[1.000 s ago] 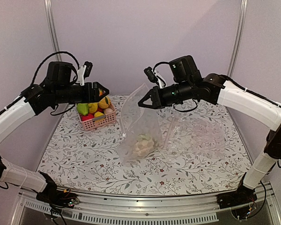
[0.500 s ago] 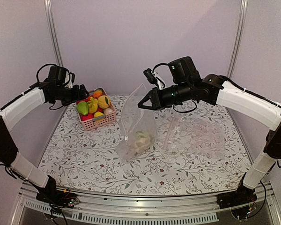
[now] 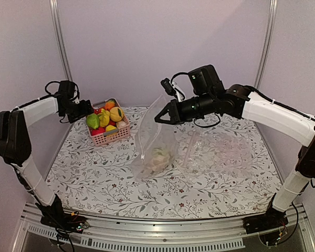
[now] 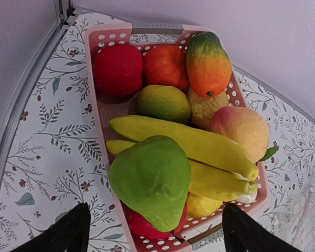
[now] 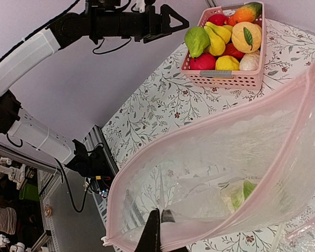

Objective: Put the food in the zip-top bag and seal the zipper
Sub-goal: Adjust the zipper food storage bag at the center of the board, then pick up the fake fruit from the bin.

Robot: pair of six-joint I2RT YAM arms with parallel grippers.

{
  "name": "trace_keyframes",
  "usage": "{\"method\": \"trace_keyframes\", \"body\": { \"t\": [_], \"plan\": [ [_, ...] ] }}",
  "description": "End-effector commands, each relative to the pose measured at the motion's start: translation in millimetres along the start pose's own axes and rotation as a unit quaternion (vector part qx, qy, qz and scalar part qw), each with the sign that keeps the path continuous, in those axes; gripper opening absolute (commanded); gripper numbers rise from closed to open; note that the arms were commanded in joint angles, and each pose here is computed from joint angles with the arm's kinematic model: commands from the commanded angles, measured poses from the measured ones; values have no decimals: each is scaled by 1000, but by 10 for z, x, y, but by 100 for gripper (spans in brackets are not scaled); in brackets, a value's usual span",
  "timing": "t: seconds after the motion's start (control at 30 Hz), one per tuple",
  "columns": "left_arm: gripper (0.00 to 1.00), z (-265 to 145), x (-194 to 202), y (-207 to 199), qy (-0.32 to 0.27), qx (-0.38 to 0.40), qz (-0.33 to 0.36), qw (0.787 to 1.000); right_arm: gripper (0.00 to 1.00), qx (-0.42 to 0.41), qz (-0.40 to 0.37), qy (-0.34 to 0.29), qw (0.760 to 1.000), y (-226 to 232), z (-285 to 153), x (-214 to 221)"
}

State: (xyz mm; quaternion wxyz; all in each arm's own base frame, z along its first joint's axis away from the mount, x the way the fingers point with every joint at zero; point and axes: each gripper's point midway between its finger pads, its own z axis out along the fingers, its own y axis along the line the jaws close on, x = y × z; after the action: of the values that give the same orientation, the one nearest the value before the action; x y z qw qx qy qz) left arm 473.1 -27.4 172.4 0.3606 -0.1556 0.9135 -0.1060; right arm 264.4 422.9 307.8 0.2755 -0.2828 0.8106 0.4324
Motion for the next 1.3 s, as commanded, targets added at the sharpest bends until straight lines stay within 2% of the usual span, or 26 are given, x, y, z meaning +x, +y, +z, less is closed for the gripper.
{"method": "trace_keyframes", "body": {
  "t": [0.0, 0.4, 0.87, 1.27],
  "plan": [
    [86, 157, -57, 81, 3, -12, -6, 1000, 0, -8, -6, -6, 1000, 37, 9, -17],
    [79, 471, -16, 94, 32, -12, -3, 999, 0, -13, -4, -6, 1000, 50, 26, -17],
    [82, 607, 107, 85, 58, -1, -6, 998, 0, -14, -3, -4, 1000, 43, 38, -5],
    [79, 660, 152, 103, 66, -3, -8, 998, 0, -14, 0, -3, 1000, 36, 44, 6]
  ]
}}
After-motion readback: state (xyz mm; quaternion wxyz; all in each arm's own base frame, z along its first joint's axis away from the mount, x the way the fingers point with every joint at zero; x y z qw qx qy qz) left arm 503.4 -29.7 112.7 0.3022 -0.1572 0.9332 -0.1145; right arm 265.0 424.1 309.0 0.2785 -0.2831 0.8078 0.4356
